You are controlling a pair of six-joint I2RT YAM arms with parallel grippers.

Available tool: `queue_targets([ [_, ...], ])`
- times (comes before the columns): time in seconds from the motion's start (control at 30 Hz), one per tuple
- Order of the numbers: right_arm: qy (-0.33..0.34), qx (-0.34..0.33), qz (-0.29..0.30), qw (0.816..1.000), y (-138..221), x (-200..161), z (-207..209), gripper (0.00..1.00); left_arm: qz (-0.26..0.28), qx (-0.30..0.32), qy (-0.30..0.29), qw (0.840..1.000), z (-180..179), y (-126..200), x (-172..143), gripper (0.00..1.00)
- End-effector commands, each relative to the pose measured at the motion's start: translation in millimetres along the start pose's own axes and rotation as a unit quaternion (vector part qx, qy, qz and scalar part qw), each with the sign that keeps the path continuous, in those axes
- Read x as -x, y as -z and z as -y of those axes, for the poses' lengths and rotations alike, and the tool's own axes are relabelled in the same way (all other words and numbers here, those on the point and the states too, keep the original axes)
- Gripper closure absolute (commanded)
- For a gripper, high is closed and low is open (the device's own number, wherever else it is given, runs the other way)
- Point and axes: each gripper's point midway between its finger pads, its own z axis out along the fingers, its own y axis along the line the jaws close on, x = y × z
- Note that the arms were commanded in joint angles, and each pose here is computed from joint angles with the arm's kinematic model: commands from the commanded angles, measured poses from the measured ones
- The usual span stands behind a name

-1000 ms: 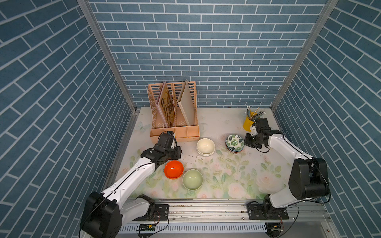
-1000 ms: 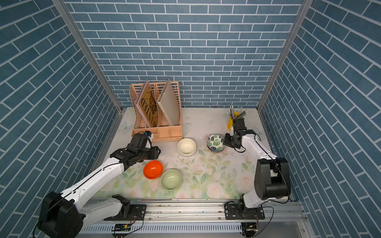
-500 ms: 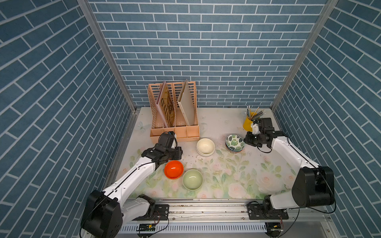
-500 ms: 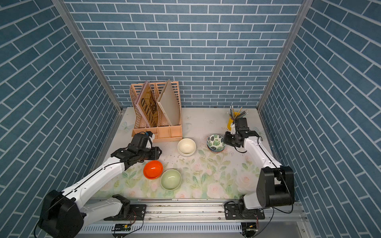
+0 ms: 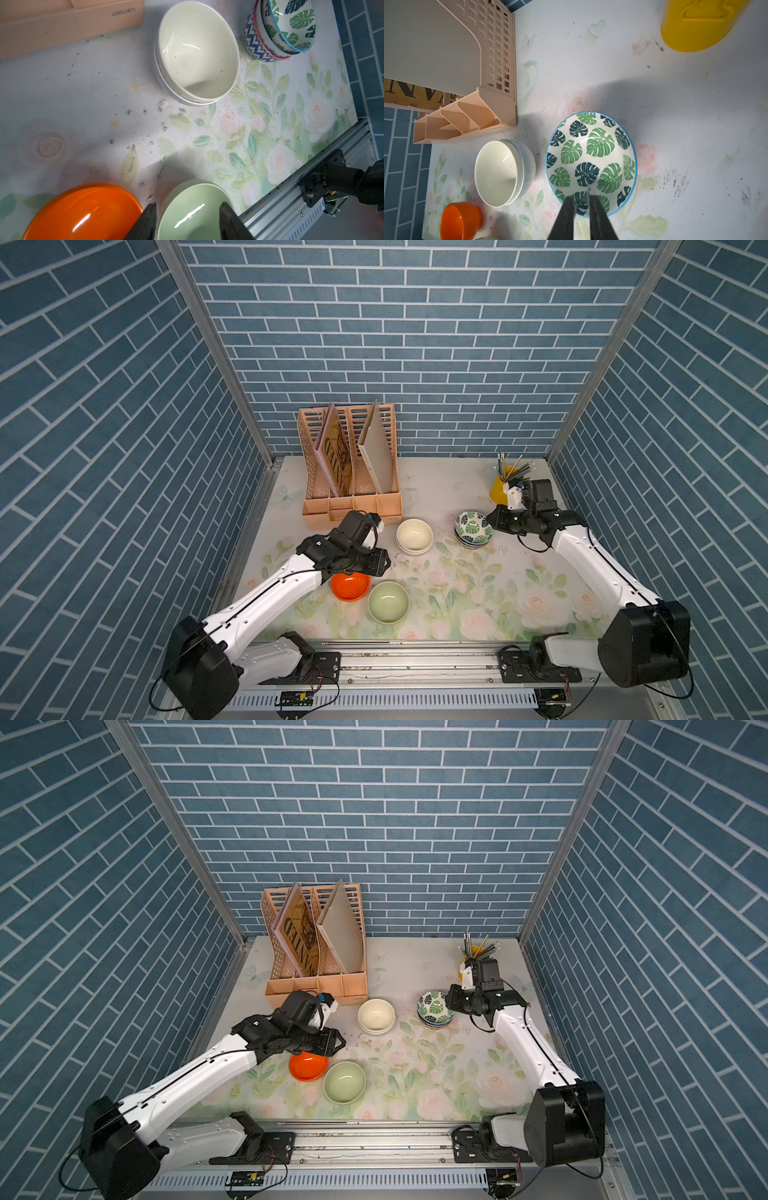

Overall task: Stack the bowls
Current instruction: Place the bowl on the bowl, then pick up the bowl from the center of the board.

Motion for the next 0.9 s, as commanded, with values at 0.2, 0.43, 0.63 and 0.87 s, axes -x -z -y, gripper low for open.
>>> queue_targets([
  [0.2,0.019,0.011,0.015,1.000,11,-2,-13,0.81,-0.094,0.030,-0.100,0.990,11,-32,-35,0.52],
  [0.43,0.023,0.013,0.021,0.999,12,-2,-14,0.81,-0.112,0.074,-0.134,0.982,7,-45,-35,0.51],
  [0.63,0.024,0.014,0.021,0.999,12,-2,-15,0.81,-0.110,0.101,-0.151,0.977,1,-53,-28,0.52],
  [0.87,0.023,0.013,0.021,0.999,10,-3,-13,0.81,-0.112,0.100,-0.163,0.975,-3,-49,-36,0.52],
])
